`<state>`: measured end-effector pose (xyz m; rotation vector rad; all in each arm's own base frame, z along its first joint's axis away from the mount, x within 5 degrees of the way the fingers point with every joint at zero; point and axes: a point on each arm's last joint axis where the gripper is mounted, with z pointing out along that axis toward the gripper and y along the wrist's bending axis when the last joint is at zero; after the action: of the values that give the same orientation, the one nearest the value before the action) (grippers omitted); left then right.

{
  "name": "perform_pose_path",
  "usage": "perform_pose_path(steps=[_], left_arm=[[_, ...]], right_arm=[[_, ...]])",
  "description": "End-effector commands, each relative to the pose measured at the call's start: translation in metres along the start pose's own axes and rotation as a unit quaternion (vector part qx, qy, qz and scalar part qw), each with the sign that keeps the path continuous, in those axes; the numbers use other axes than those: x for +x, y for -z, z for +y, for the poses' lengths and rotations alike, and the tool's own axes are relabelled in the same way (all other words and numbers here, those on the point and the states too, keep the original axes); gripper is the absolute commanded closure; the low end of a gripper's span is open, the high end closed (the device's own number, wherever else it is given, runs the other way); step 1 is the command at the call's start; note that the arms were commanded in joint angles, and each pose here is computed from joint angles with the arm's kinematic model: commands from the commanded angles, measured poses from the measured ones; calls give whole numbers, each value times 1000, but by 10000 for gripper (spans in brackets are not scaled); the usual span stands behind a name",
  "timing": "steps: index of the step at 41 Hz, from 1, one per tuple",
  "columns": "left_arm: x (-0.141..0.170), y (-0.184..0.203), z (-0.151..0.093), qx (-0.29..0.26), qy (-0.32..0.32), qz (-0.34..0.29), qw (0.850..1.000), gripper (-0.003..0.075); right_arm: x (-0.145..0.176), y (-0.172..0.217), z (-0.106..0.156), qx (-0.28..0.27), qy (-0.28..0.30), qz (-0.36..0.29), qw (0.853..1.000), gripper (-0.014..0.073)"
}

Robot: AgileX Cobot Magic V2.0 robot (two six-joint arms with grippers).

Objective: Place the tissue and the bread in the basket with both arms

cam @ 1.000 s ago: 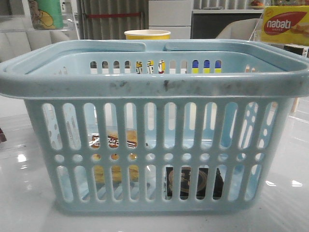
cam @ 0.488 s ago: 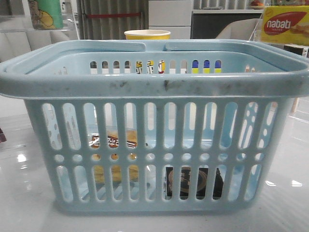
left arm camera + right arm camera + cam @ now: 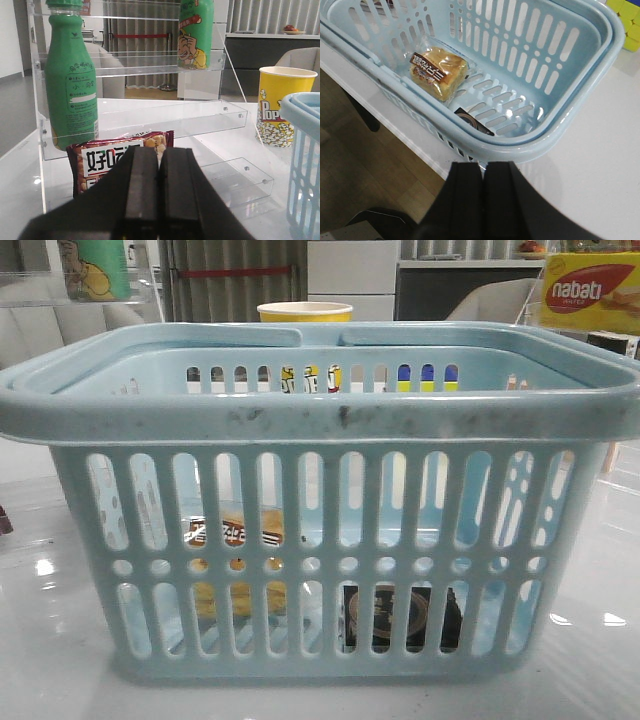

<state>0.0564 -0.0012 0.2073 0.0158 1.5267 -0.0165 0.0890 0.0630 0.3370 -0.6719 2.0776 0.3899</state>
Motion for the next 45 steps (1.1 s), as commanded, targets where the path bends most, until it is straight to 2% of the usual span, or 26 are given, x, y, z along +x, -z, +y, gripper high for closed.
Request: perform_pose_path(steps=[1,38,43,45], left_arm=[[-8,2,0,4,5,-56,998,627],[-8,2,-2,20,7,-53,998,627],[-8,2,-2,20,7,-53,998,627],[-8,2,-2,20,7,-53,998,627]], right_arm=[[-13,5,-2,9,1,-47,999,538],[-12,5,-2,9,1,-46,999,538],[-9,9,-4,24,-3,-68,997,538],[-6,12,-8,44,-11,-98,994,538]])
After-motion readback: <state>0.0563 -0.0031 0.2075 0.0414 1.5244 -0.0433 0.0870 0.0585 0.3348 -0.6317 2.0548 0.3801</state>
